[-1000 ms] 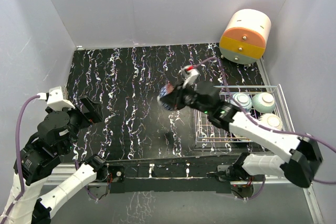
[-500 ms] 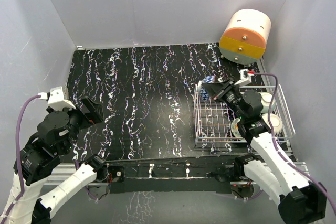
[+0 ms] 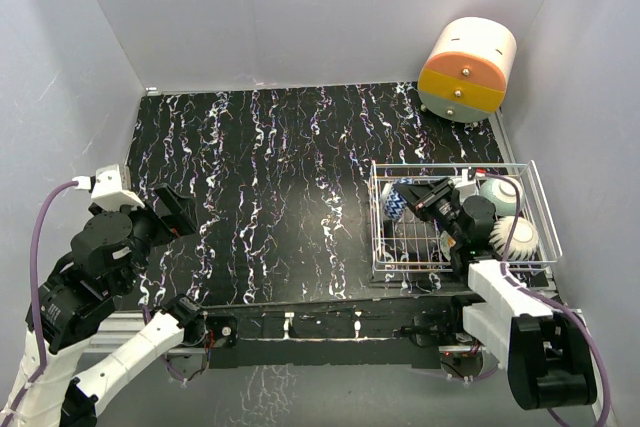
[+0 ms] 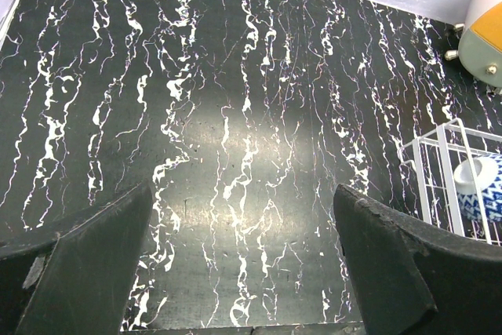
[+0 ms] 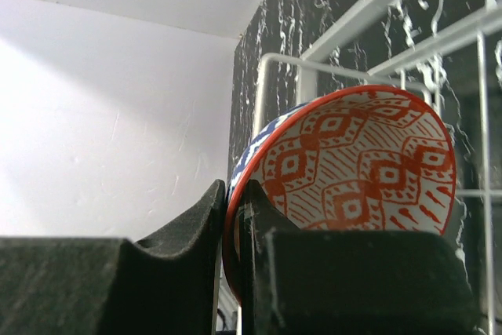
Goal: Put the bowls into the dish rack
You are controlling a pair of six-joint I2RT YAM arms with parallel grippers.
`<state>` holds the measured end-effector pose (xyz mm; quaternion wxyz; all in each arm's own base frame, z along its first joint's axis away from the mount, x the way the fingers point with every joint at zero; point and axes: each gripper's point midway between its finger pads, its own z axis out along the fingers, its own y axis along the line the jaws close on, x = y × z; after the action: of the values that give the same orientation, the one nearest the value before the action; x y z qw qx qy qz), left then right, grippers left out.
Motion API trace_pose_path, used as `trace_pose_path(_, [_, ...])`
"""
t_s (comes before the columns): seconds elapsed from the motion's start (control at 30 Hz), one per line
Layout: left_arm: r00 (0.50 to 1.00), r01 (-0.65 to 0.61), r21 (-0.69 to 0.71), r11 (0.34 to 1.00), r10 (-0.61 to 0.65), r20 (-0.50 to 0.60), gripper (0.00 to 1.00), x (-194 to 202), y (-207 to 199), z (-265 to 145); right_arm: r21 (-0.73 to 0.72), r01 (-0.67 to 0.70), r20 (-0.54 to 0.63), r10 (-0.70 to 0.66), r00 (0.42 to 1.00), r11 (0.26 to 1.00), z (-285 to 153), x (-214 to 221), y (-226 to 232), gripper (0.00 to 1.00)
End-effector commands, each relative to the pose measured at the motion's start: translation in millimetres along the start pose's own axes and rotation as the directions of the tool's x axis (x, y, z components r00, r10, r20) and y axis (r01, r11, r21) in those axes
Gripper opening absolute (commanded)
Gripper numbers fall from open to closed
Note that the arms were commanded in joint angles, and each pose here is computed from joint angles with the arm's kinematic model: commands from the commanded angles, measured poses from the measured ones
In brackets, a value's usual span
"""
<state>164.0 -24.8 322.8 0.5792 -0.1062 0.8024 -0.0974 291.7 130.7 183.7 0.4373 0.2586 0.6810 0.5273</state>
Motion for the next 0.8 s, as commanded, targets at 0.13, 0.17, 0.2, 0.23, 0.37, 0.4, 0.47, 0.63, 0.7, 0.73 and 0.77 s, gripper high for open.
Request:
trace_pose_path(0.13, [1.000,-0.009,0.008,1.000,0.009,-0.013,0.97,0,-3,1,-0.261,-0.055,0.008,0.059,0.998,0.964,-10,-3,43,0.09])
trace_pose_path(0.17, [1.000,-0.011,0.008,1.000,0.011,-0.016,0.97,1,-4,1,-0.270,-0.065,0.009,0.070,0.998,0.961,-11,-3,42,0.09])
trace_pose_path(0.2, [1.000,-0.011,0.009,1.000,0.011,-0.017,0.97,1,-4,2,-0.267,-0.079,0.009,0.084,0.996,0.961,-11,-2,39,0.09])
trace_pose_path(0.23, [1.000,-0.012,0.009,1.000,0.012,-0.018,0.97,2,-4,2,-0.265,-0.088,0.011,0.094,0.995,0.960,-11,-2,37,0.09])
trace_pose_path(0.37, [1.000,-0.018,0.008,1.000,0.018,-0.021,0.97,2,-5,4,-0.239,-0.112,0.021,0.120,0.993,0.964,-10,-1,25,0.09])
trace_pose_path(0.4, [1.000,-0.020,0.008,1.000,0.020,-0.022,0.97,2,-5,5,-0.232,-0.121,0.024,0.130,0.991,0.965,-9,-2,21,0.09])
trace_pose_path(0.47, [0.999,-0.023,0.007,1.000,0.023,-0.024,0.97,3,-6,6,-0.226,-0.140,0.030,0.150,0.988,0.964,-10,-3,16,0.10])
trace_pose_path(0.63, [0.999,-0.031,0.004,1.000,0.031,-0.025,0.97,3,-6,6,-0.175,-0.201,0.035,0.210,0.977,0.964,-13,1,-1,0.12])
trace_pose_path(0.7, [0.999,-0.030,0.002,1.000,0.030,-0.023,0.97,2,-5,6,-0.141,-0.224,0.034,0.231,0.972,0.964,-14,4,-11,0.13])
trace_pose_path(0.73, [0.999,-0.032,0.002,0.999,0.032,-0.022,0.97,3,-5,7,-0.125,-0.233,0.034,0.239,0.970,0.964,-15,6,-16,0.13])
trace_pose_path(0.77, [0.999,-0.032,0.003,0.999,0.032,-0.024,0.97,4,-5,7,-0.107,-0.244,0.037,0.249,0.968,0.964,-16,7,-20,0.13])
